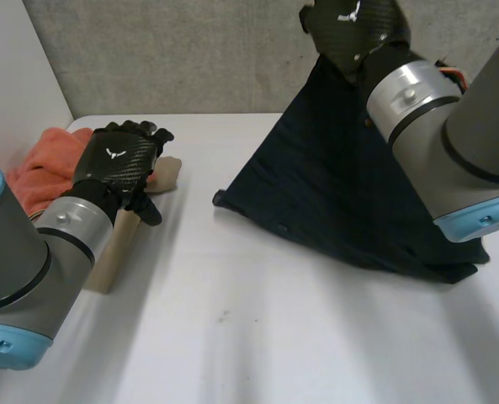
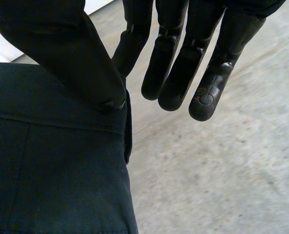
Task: Fold the laundry.
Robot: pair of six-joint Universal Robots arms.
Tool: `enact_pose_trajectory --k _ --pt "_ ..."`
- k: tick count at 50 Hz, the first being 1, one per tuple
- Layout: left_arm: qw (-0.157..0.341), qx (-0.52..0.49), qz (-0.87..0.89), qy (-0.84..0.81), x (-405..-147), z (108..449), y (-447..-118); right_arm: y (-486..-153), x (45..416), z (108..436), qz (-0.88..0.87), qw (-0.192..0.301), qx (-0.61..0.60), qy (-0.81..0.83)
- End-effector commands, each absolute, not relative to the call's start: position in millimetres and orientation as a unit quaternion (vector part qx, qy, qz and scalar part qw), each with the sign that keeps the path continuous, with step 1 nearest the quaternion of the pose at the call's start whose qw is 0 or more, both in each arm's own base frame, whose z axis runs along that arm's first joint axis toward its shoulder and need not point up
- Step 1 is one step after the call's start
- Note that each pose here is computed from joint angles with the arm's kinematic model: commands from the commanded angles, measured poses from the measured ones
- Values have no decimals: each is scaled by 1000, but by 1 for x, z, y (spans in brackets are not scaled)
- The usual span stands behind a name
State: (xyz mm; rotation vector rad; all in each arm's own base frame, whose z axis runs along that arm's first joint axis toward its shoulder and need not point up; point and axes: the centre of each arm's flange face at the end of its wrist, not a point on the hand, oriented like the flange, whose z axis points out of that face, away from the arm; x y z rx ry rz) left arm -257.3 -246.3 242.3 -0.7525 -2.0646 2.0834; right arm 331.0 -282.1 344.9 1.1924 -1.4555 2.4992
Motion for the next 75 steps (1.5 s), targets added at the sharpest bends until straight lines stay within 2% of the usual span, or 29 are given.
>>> enact_pose_trajectory --k 1,6,14,24,30,35,38,39,40,42,44,47,50,51,57,63,71,75 --pt "76 -276 663 -691 -267 223 -243 -268 323 348 788 5 385 -481" --pt "115 -310 631 -702 -284 198 -239 -262 322 338 774 0 395 -495" --pt "169 -277 602 -730 -311 167 -258 -250 316 336 769 -2 399 -500" --pt "185 -264 597 -735 -344 134 -279 -236 309 334 763 -11 400 -509" --pt "174 -246 628 -717 -349 130 -295 -228 303 335 761 -19 392 -516" --pt "121 -180 684 -696 -334 155 -317 -227 298 325 744 -18 399 -536" --pt "91 -123 742 -653 -311 206 -337 -223 297 318 727 -21 408 -551" --pt "89 -113 756 -638 -305 221 -340 -222 296 316 724 -22 410 -555" --pt "92 -100 791 -597 -298 256 -344 -221 296 314 718 -24 412 -560" --pt "99 -96 812 -566 -296 279 -344 -219 296 312 713 -28 412 -567" --pt "128 -109 845 -507 -303 321 -335 -218 295 310 707 -40 405 -578" --pt "164 -136 864 -457 -316 352 -327 -217 295 308 700 -59 394 -592" --pt "187 -154 868 -434 -332 362 -318 -217 292 306 691 -85 369 -616" --pt "204 -166 866 -426 -347 363 -312 -218 291 306 688 -91 363 -621" --pt "245 -194 850 -424 -392 344 -301 -207 284 300 673 -122 342 -644" --pt "296 -269 796 -454 -439 285 -277 -229 258 281 658 -86 316 -678" --pt "357 -365 709 -486 -473 212 -221 -266 214 265 649 -41 275 -708" --pt "360 -368 706 -486 -478 207 -214 -276 199 260 644 -34 262 -718"
